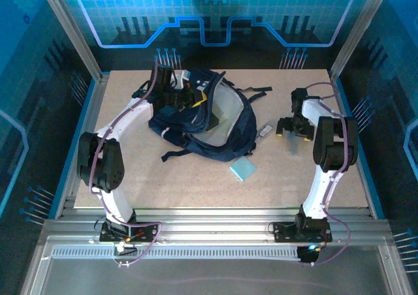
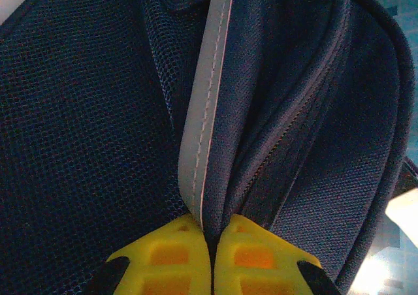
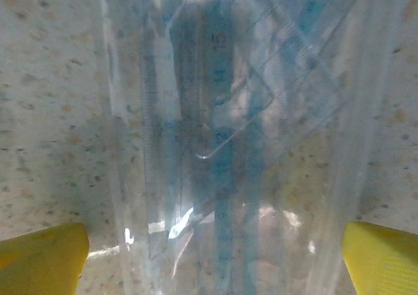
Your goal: Pack the student bag
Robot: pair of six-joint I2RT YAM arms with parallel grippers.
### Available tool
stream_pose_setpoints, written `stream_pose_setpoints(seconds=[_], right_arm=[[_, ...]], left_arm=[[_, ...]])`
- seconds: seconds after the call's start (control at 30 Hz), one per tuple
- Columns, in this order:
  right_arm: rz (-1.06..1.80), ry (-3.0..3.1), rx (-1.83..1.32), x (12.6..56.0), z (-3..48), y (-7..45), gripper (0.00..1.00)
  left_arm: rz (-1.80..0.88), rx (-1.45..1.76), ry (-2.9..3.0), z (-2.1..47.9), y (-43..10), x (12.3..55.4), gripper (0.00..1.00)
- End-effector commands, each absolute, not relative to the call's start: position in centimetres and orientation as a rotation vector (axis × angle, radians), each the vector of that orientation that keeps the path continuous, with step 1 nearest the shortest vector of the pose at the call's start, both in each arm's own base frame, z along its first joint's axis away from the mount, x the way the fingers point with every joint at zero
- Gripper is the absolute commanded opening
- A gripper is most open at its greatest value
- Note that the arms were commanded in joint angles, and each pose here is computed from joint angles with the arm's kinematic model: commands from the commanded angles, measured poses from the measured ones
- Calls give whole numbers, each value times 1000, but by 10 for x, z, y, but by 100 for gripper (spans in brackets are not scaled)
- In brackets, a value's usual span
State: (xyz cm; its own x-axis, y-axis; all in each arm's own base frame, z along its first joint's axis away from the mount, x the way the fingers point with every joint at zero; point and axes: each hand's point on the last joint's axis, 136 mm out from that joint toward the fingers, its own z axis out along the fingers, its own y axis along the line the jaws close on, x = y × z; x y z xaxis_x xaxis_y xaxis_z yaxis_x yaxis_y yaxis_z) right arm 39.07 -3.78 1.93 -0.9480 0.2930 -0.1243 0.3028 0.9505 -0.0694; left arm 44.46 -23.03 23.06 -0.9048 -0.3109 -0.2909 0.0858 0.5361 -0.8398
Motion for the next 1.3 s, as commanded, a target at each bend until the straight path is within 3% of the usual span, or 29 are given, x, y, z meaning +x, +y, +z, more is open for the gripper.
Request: stream_pose_setpoints(seconds=[0.0,0.17,0.33,0.57,0.77,1.07,1.27], right_arm=[[-104,3032,473,382,8,-37,100],[-46,3019,518,375,4,-37,85],[-69,3005,549,369,2,-41,50],[-59,2993,558,365,19,-41,32],[39,2974,541,367,35,-32,0],[64,2949,507,365,76,-23,0],[385,2827,383,358,141,37,0]], left_arm=[[-1393,-85,2297,268,-233,435,0],[-1380,-90,2329,259,-232,433,0],[-1363,-97,2342,256,-231,432,0],[-1326,-107,2379,251,-227,429,0],[-1328,-109,2390,249,-225,419,0],[-1319,-114,2391,246,-221,413,0],[-1377,-132,2354,255,-225,422,0]])
